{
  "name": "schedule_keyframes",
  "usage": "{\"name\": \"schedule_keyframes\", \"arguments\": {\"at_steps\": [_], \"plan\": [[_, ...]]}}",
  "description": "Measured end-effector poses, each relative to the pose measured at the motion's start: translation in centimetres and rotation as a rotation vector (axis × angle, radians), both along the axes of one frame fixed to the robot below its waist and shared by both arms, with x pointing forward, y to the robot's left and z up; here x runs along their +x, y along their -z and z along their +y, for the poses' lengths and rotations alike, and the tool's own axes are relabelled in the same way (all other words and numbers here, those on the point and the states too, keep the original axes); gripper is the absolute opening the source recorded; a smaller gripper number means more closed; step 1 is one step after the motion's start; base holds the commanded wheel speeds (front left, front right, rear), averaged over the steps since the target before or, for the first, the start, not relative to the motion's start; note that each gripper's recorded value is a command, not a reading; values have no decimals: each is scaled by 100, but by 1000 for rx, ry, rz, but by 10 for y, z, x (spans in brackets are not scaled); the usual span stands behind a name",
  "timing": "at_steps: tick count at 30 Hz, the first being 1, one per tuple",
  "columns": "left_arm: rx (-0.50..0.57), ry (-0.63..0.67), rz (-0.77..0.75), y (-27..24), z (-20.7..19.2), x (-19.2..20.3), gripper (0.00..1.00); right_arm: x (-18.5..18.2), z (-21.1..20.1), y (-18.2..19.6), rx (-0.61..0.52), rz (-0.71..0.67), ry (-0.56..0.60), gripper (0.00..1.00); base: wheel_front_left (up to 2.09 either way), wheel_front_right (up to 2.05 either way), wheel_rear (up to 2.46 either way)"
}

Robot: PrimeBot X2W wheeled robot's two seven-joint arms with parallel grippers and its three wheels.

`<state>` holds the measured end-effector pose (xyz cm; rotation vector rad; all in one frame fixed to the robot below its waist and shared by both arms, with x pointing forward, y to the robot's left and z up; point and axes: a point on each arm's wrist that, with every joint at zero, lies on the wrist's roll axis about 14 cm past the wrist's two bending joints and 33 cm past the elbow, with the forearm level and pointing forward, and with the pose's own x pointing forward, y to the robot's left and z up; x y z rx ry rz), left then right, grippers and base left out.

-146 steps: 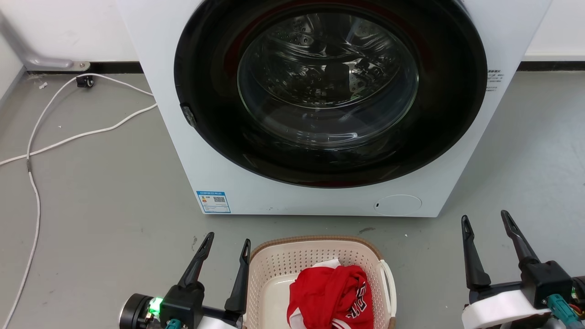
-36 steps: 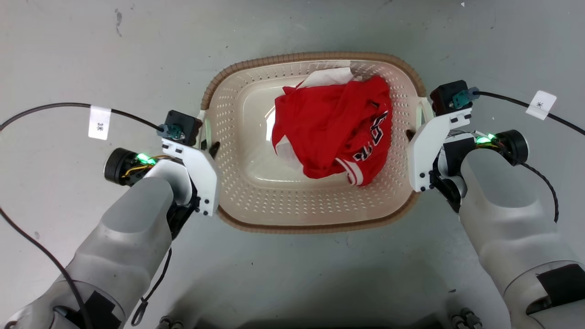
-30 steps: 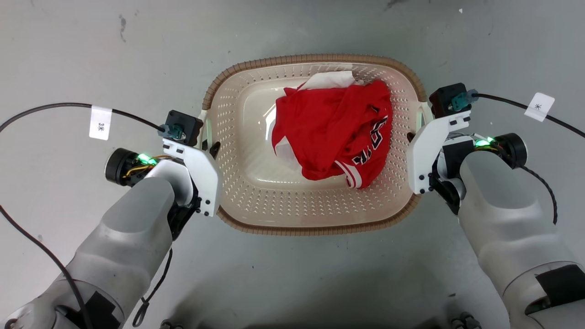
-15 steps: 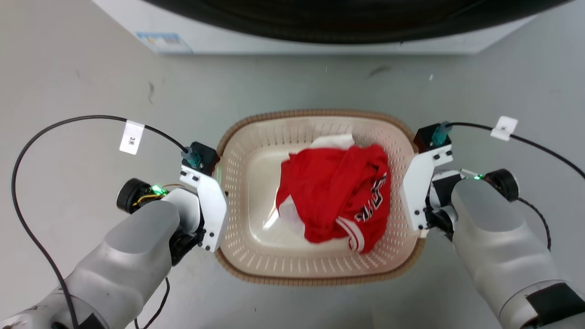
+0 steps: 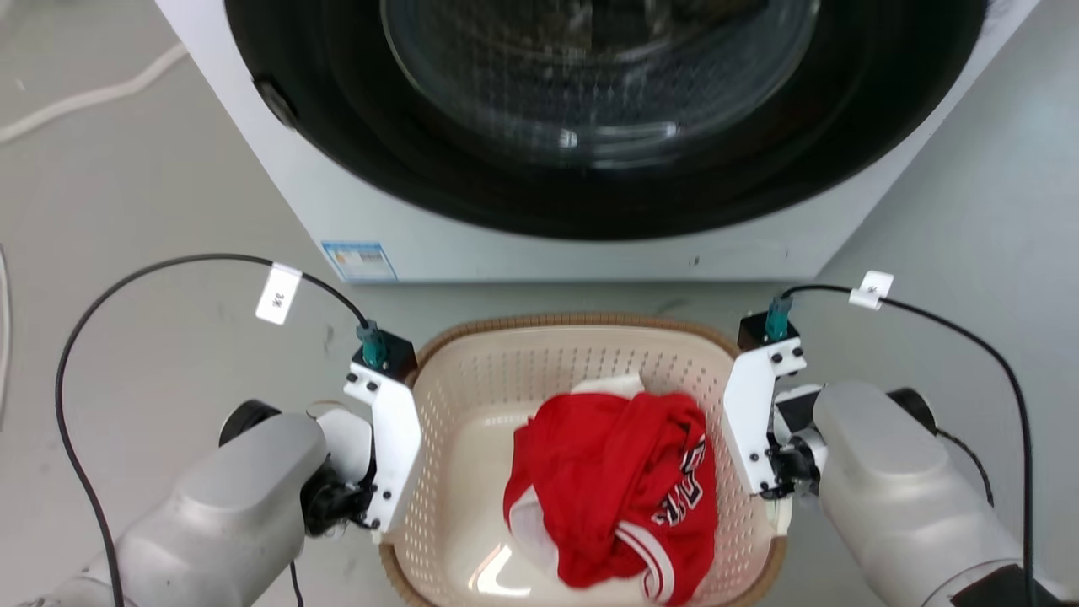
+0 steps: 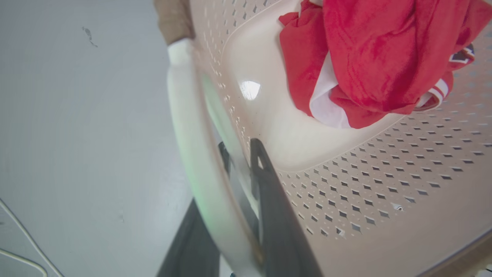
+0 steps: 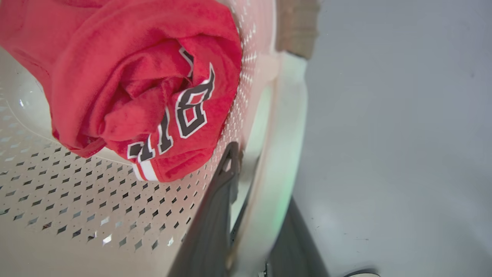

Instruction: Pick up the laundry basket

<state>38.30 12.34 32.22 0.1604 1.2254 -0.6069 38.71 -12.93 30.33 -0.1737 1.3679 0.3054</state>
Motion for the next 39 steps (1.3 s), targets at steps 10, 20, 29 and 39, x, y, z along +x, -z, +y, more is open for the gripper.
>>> {"name": "schedule_keyframes", "arguments": {"at_steps": [10,20,29,39], "plan": [[55,55,39,-37,4,-38,0,-20,2,-39,2,-22,3,0,0,0,0],[70,75,32,-59,2,-58,0,-33,3,-62,-17,-48,-19,0,0,0,0],[71,83,52,-72,-1,-66,0,-36,0,-74,-25,-68,-16,0,0,0,0],[76,89,46,-74,-2,-66,0,-38,0,-77,-26,-70,-15,0,0,0,0]]}}
